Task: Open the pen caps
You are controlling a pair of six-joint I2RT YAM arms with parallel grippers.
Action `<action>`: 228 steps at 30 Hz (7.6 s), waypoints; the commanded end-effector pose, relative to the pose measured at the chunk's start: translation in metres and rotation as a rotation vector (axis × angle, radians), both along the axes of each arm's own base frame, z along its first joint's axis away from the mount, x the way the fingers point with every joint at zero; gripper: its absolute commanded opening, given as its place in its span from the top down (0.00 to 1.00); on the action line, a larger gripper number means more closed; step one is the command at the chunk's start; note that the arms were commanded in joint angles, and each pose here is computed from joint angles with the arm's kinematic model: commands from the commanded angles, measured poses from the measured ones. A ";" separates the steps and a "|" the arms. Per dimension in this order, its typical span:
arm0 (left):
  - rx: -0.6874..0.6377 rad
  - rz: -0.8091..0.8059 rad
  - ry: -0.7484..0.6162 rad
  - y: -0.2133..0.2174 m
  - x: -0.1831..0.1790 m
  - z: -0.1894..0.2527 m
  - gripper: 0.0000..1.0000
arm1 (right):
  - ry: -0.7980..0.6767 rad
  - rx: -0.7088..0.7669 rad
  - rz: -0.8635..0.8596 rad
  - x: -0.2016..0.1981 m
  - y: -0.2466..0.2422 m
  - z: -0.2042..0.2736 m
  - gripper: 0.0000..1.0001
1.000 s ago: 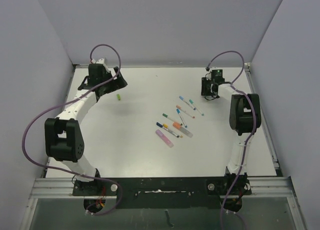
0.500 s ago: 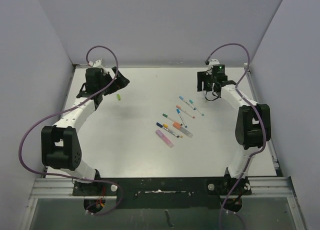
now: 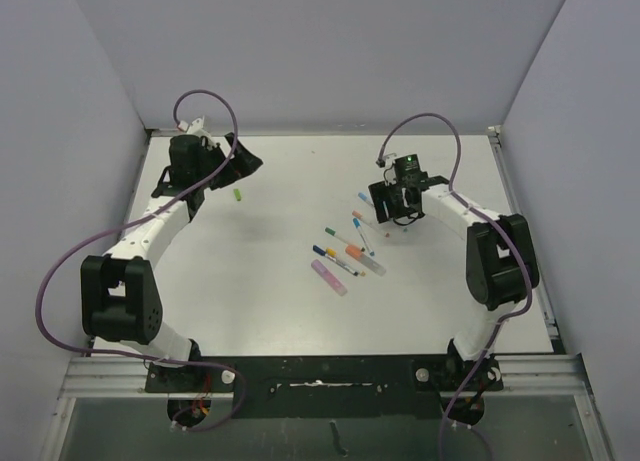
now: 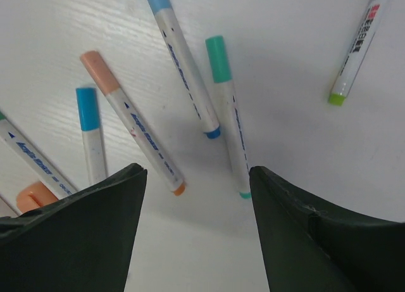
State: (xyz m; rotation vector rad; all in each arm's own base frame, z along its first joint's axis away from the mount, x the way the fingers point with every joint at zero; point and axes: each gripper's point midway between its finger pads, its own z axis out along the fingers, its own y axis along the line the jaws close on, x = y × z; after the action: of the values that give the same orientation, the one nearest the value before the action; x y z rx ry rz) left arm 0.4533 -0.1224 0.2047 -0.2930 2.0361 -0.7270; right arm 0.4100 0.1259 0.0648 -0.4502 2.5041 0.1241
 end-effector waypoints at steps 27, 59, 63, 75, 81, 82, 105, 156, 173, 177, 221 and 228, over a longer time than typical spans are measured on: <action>-0.037 -0.048 -0.092 -0.014 -0.003 0.025 0.02 | 0.074 -0.006 -0.095 -0.003 -0.039 -0.024 0.42; -0.055 -0.045 -0.093 -0.017 0.001 0.027 0.02 | 0.155 -0.038 -0.087 -0.008 -0.039 -0.045 0.90; -0.054 -0.053 -0.090 -0.020 -0.001 0.027 0.03 | 0.105 -0.034 -0.086 -0.003 -0.039 -0.031 0.98; -0.215 -0.157 -0.096 -0.061 -0.008 0.034 0.05 | -0.202 0.156 0.049 0.014 0.018 0.067 1.00; -0.354 -0.230 -0.079 -0.089 -0.006 0.032 0.09 | -0.240 0.356 0.190 0.008 0.075 0.098 1.00; -0.375 -0.242 -0.078 -0.095 -0.006 0.031 0.10 | -0.244 0.369 0.209 0.007 0.082 0.100 1.00; -0.468 -0.332 -0.067 -0.164 -0.015 0.018 0.23 | -0.243 0.464 0.414 -0.025 0.180 0.117 1.00; -0.459 -0.378 -0.026 -0.181 -0.029 0.004 1.00 | -0.332 0.495 0.421 -0.017 0.194 0.140 0.50; -0.464 -0.388 -0.037 -0.183 -0.028 0.007 1.00 | -0.319 0.506 0.425 -0.013 0.199 0.135 1.00; -0.468 -0.381 -0.060 -0.182 -0.025 0.014 1.00 | -0.306 0.506 0.415 -0.013 0.196 0.131 1.00; -0.153 -0.076 0.150 -0.051 0.064 -0.037 1.00 | -0.302 0.314 0.160 0.019 0.070 0.123 1.00; 0.110 -0.042 0.302 -0.024 0.066 -0.083 1.00 | -0.343 0.245 0.097 0.045 0.043 0.121 1.00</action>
State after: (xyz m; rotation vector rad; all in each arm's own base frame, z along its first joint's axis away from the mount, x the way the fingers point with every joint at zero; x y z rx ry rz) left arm 0.5255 -0.1650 0.1522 -0.3937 2.2071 -0.8462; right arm 0.4313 0.1761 0.1603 -0.4491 2.1856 0.4305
